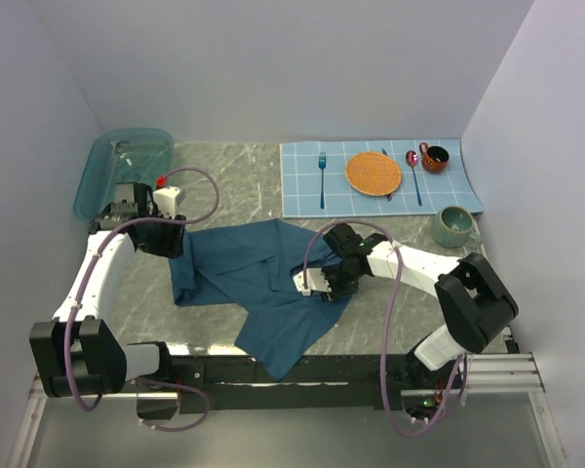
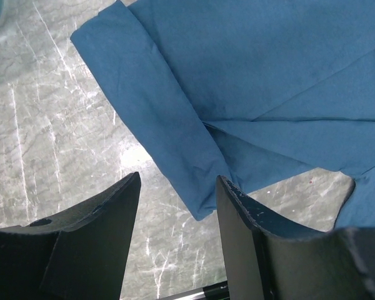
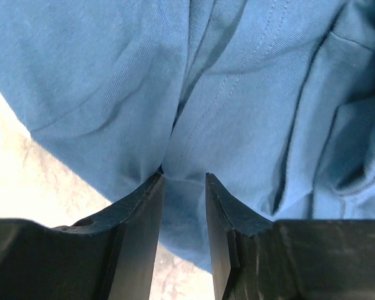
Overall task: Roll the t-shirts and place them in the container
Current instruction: Flatten out the T-shirt at the center of the board.
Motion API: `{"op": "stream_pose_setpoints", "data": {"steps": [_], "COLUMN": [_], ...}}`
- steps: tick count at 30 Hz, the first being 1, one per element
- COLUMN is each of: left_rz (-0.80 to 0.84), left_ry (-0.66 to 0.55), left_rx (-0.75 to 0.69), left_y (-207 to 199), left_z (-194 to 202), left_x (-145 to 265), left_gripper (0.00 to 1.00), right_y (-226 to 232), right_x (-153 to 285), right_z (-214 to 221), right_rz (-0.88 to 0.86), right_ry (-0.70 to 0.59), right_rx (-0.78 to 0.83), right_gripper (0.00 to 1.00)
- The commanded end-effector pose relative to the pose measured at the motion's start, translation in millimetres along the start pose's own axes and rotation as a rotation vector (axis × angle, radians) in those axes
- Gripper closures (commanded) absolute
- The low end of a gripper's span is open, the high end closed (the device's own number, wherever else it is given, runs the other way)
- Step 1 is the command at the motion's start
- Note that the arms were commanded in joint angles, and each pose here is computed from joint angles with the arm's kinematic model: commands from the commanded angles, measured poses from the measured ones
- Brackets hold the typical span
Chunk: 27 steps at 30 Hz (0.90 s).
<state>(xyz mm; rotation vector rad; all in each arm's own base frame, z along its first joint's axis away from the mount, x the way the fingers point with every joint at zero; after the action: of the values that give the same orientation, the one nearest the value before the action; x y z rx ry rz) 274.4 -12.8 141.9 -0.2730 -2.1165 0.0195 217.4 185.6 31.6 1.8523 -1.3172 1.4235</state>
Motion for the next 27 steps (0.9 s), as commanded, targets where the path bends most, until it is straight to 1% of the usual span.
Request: {"op": "stream_pose_setpoints", "data": {"steps": [1, 6, 9, 10, 12, 13, 14, 18, 19, 20, 21, 22, 23, 24, 26, 27], "left_rz": [0.009, 0.008, 0.005, 0.008, 0.006, 0.009, 0.008, -0.006, -0.009, -0.011, -0.007, -0.003, 0.002, 0.001, 0.005, 0.005], "left_ry": [-0.024, -0.028, -0.028, -0.028, -0.024, -0.027, -0.029, -0.039, -0.042, -0.042, -0.046, -0.048, -0.051, -0.052, -0.053, -0.054], "left_rx": [0.004, 0.009, 0.009, 0.008, 0.010, 0.011, 0.009, 0.003, -0.003, -0.001, -0.008, -0.010, -0.012, -0.011, -0.016, -0.019], "left_y": [-1.9, -1.2, -0.7, -1.5, -0.8, -1.3, -1.2, 1.5, 2.3, 2.5, 1.3, 1.0, 0.1, 0.5, -0.5, -0.4], "left_z": [-4.0, -3.9, -3.4, -3.3, -1.4, -1.8, -2.1, -6.5, -7.9, -8.7, -10.7, -11.5, -12.2, -12.4, -12.3, -11.7], "left_x": [0.7, 1.7, 2.6, 2.9, 1.8, 1.8, 1.7, 4.5, 5.8, 6.4, 7.4, 8.1, 8.3, 8.8, 9.1, 8.8], "left_gripper": [0.42, 0.42, 0.42, 0.42, 0.42, 0.42, 0.42, 0.43, 0.43, 0.43, 0.43, 0.43, 0.43, 0.43, 0.43, 0.43], "right_y": [-11.0, -5.1, -3.6, -3.3, -3.8, -10.2, -13.7, -48.3, -65.8, -75.7, -81.9, -99.6, -107.3, -112.5, -134.4, -140.4], "right_x": [-3.0, -5.1, -4.8, -3.9, -1.6, 1.9, 4.2, 37.7, 53.2, 63.2, 70.2, 87.3, 97.0, 100.0, 121.8, 127.3], "right_z": [-6.5, -10.7, -11.6, -13.9, -18.1, -24.3, -28.2, -44.9, -47.7, -49.3, -51.1, -55.9, -47.6, -46.3, -42.7, -31.7], "right_rz": [0.024, -0.002, -0.006, -0.008, -0.008, 0.008, 0.016, 0.134, 0.189, 0.218, 0.228, 0.272, 0.293, 0.287, 0.339, 0.350], "right_ry": [-0.020, -0.027, -0.032, -0.045, -0.063, -0.088, -0.101, -0.179, -0.197, -0.219, -0.242, -0.267, -0.274, -0.301, -0.354, -0.380], "right_rx": [0.001, 0.018, 0.017, 0.014, -0.001, -0.010, -0.028, -0.199, -0.231, -0.273, -0.355, -0.383, -0.452, -0.555, -0.655, -0.791], "right_gripper": [0.60, 0.62, 0.69, 0.79, 0.89, 0.98, 1.00, 1.00, 1.00, 1.00, 1.00, 1.00, 1.00, 1.00, 1.00, 1.00]}}
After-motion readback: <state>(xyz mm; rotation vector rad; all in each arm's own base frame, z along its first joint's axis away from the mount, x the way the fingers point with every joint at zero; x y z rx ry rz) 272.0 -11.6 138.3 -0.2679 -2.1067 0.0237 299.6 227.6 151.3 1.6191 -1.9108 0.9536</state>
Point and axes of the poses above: each gripper's point midway between its finger pads, its own x axis back along the fingers, its own y axis along the line the jaws close on, z = x × y, the point moved 1 cm from there along x, back along the fingers, and after that the axes turned 7 degrees about x, right-handed, at the moved point
